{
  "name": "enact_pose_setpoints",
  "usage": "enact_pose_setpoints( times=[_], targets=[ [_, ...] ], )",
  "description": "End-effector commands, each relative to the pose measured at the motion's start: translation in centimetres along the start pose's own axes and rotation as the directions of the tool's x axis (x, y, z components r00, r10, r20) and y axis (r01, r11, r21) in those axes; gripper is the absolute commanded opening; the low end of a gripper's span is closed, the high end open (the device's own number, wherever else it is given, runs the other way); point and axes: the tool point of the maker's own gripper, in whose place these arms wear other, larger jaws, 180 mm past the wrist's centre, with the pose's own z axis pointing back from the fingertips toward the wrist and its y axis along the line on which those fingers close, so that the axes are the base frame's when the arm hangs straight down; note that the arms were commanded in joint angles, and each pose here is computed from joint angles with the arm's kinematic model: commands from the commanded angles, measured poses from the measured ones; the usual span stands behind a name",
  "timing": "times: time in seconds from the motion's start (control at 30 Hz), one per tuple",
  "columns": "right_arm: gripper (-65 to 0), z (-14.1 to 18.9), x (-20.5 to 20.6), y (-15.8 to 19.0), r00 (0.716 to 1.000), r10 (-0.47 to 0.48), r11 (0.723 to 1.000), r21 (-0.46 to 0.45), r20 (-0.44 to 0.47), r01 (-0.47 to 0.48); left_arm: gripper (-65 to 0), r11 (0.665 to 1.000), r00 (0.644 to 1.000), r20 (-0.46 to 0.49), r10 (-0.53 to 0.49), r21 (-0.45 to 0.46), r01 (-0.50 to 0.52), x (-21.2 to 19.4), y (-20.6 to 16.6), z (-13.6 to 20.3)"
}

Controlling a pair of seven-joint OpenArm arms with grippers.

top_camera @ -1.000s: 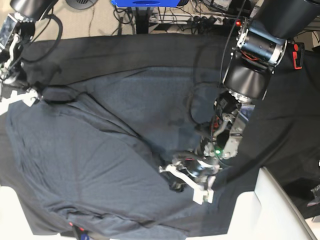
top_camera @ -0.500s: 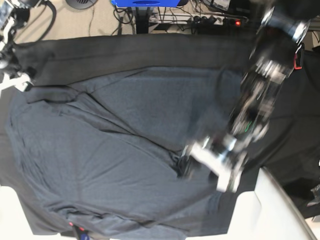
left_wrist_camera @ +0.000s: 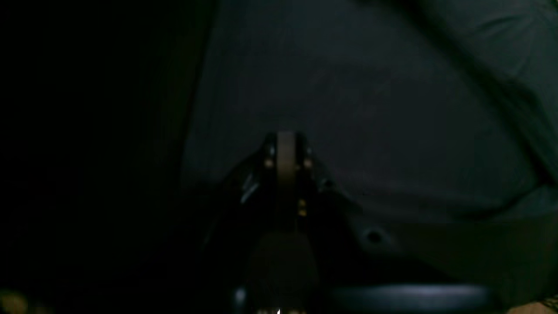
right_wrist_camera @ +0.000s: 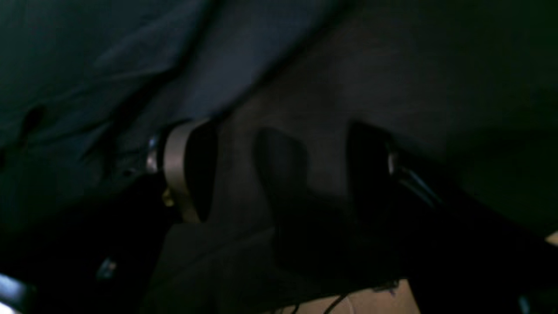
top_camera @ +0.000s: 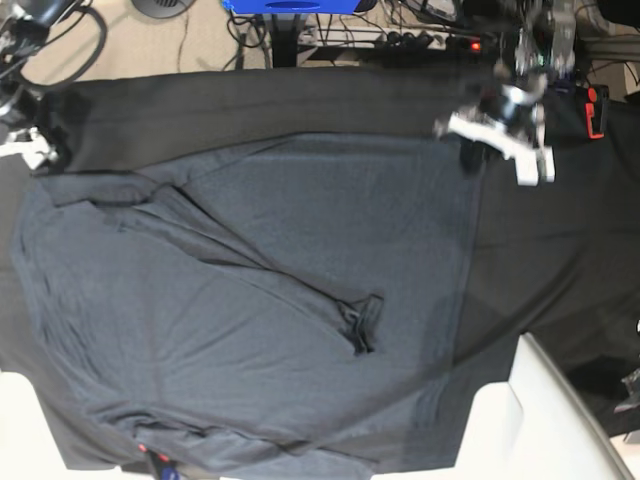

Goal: Fold the T-shirt properly

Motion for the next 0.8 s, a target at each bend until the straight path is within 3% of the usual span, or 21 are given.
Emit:
enact_pose_setpoints(
  times=[0.0,0.1,0.3,0.43,0.67,0.77],
  targets=[
    [-21.0,-0.1,1.7,0.4,0.999,0.005,1.000,0.016,0.039,-0.006,-64.3,1.000,1.000,0.011,-0.006,-0.004,0.006,0.1,0.2,0.7],
    [-21.0,-1.2,2.2,0.2,0.998,-0.025,0.999,0.024,0.049,0.023,-55.1,1.000,0.999,-0.044,-0.002,0.017,0.003,-2.1,1.0,1.8],
    [-21.0,-3.1,2.5,0.7,0.996,-0.078,0.996,0.050,0.030,0.076,-27.3,0.998,0.993,-0.117,0.013,0.055,-0.007,-5.1,2.3,2.7],
    [-21.0,-3.4,3.2,1.4,0.996,-0.080,0.995,0.066,0.043,0.077,-13.7,0.998,0.990,-0.140,0.021,0.061,-0.013,-6.1,2.5,2.6],
    [-22.2,-3.5,4.1,1.8,0.994,-0.081,0.995,0.072,0.079,0.075,-10.5,0.997,0.988,-0.146,0.056,0.055,-0.049,-7.0,1.9,2.9],
    [-34.7,-4.1,2.8,1.3,0.993,-0.110,0.992,0.067,0.050,0.106,-10.4,0.998,0.987,-0.148,0.065,0.002,-0.066,-7.4,0.5,2.9]
  ],
)
